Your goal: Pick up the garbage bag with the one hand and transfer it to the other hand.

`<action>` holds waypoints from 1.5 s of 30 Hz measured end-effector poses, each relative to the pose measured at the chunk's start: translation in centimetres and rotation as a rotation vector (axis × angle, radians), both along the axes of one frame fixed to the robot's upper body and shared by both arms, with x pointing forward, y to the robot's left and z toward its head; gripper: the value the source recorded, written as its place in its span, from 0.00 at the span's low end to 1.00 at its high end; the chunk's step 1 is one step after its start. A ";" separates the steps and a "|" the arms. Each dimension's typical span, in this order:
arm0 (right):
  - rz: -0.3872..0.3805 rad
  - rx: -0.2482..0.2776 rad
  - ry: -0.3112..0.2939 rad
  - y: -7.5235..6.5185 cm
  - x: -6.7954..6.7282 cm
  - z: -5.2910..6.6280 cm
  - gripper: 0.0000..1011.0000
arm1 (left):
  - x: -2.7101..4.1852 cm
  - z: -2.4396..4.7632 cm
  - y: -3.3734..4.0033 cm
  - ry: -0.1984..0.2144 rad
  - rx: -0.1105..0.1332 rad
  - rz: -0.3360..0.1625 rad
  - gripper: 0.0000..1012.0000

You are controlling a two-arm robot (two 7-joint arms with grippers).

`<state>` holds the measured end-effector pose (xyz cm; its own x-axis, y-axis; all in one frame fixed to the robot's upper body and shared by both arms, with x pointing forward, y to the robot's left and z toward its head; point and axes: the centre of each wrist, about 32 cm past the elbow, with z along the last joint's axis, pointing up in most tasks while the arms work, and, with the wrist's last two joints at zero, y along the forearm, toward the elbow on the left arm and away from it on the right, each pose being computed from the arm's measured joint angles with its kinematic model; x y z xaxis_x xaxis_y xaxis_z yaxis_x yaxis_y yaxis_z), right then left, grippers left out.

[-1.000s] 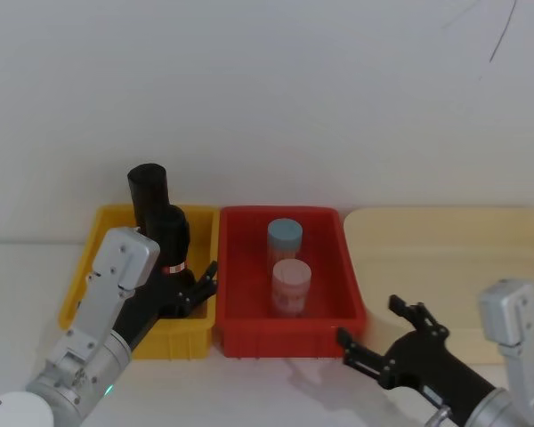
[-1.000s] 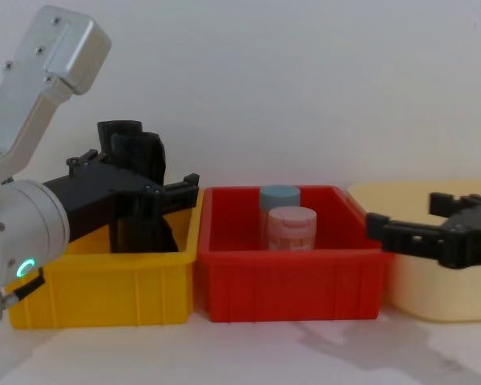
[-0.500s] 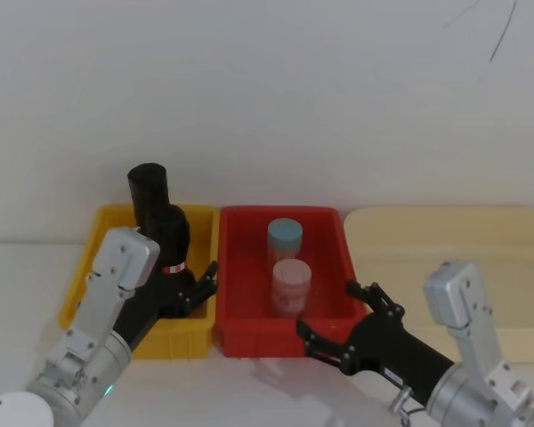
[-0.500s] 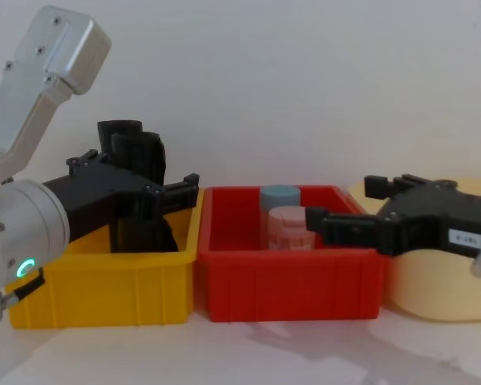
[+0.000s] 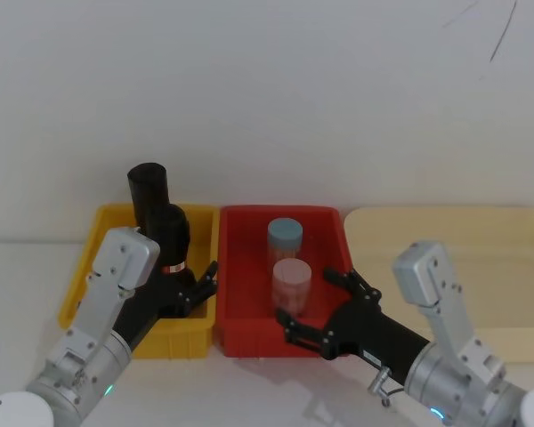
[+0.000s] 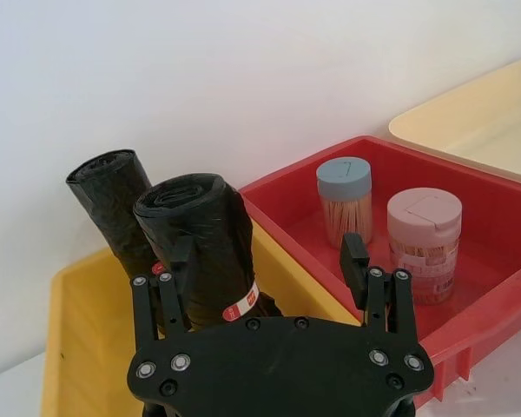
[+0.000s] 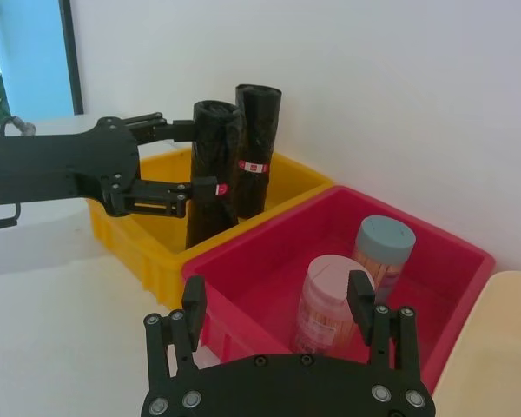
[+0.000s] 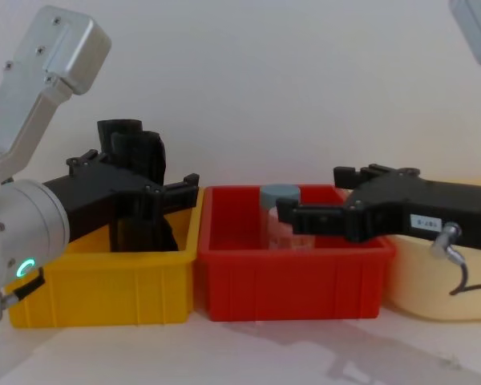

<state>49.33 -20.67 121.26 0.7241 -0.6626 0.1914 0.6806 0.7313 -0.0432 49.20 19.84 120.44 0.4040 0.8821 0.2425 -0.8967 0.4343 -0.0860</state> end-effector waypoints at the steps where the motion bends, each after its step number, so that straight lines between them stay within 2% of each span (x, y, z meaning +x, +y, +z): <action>1: 0.001 -0.003 0.004 0.1 0.2 0.0 0.99 | 0.00 0.00 0.00 0.000 0.000 0.000 0.99; 18: -0.028 -0.038 0.027 1.7 3.6 0.2 0.99 | 0.00 0.00 0.00 0.000 0.000 0.000 0.99; 30: -0.063 -0.073 0.041 2.5 5.1 0.6 0.99 | 0.00 0.00 0.00 0.000 0.000 0.000 0.99; 45: -0.105 -0.130 0.071 2.9 6.6 0.3 0.99 | 0.00 0.00 0.00 0.000 0.000 0.000 0.99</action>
